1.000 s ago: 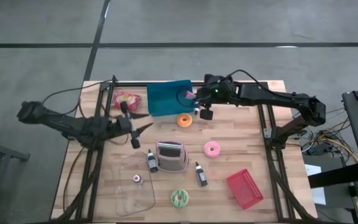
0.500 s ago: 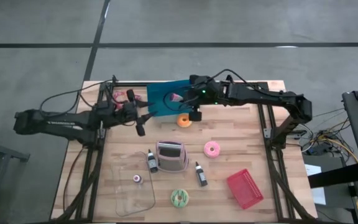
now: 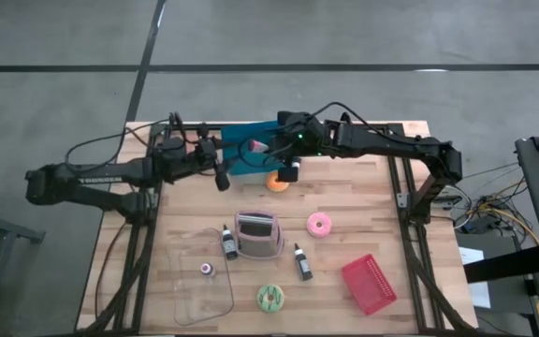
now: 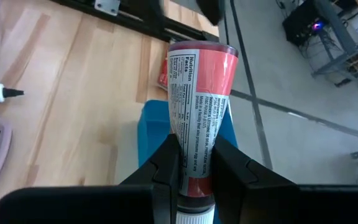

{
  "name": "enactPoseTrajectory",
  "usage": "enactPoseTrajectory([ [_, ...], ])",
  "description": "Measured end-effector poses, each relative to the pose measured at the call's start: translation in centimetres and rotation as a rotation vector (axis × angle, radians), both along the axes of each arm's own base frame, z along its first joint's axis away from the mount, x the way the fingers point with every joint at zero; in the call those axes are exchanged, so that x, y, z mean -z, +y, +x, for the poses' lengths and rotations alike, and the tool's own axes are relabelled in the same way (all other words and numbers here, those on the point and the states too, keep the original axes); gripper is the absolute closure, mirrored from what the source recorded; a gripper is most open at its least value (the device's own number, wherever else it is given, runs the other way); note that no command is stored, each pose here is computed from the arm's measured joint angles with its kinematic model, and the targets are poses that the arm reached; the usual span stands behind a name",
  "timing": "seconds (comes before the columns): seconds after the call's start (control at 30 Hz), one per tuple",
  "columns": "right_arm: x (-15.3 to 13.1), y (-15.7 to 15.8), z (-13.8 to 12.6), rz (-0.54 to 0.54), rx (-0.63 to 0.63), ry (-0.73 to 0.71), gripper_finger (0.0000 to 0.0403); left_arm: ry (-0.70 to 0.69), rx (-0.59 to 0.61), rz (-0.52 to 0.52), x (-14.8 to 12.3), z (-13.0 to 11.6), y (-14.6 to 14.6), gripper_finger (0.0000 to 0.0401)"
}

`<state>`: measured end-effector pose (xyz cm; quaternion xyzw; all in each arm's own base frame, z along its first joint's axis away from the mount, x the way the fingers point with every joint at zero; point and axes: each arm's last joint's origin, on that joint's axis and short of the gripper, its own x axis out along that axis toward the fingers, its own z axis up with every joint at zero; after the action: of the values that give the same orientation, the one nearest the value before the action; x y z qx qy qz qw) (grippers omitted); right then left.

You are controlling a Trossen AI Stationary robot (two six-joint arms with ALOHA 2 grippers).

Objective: Pick & Place Food Item
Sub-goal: Put the pink food coloring bottle into the transparent bin

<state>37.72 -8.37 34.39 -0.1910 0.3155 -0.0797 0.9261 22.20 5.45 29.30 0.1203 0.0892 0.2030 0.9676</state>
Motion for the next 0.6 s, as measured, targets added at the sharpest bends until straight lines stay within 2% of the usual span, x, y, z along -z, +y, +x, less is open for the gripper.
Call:
enactPoseTrajectory([
  [0.23,0.1,0.2,0.1,-0.002,-0.008,0.006,0.0349,-0.005,0.109,-0.025,-0.2,0.8,0.6,0.0224],
  [0.33,0.1,0.2,0.1,-0.002,-0.008,0.006,0.0349,0.008,0.162,-0.047,0.1,1.3,0.8,0.0209],
  [0.6,0.2,0.1,0.0,-0.008,0.006,0.02,0.0349,0.027,0.141,-0.057,0.1,2.6,1.6,0.0152],
])
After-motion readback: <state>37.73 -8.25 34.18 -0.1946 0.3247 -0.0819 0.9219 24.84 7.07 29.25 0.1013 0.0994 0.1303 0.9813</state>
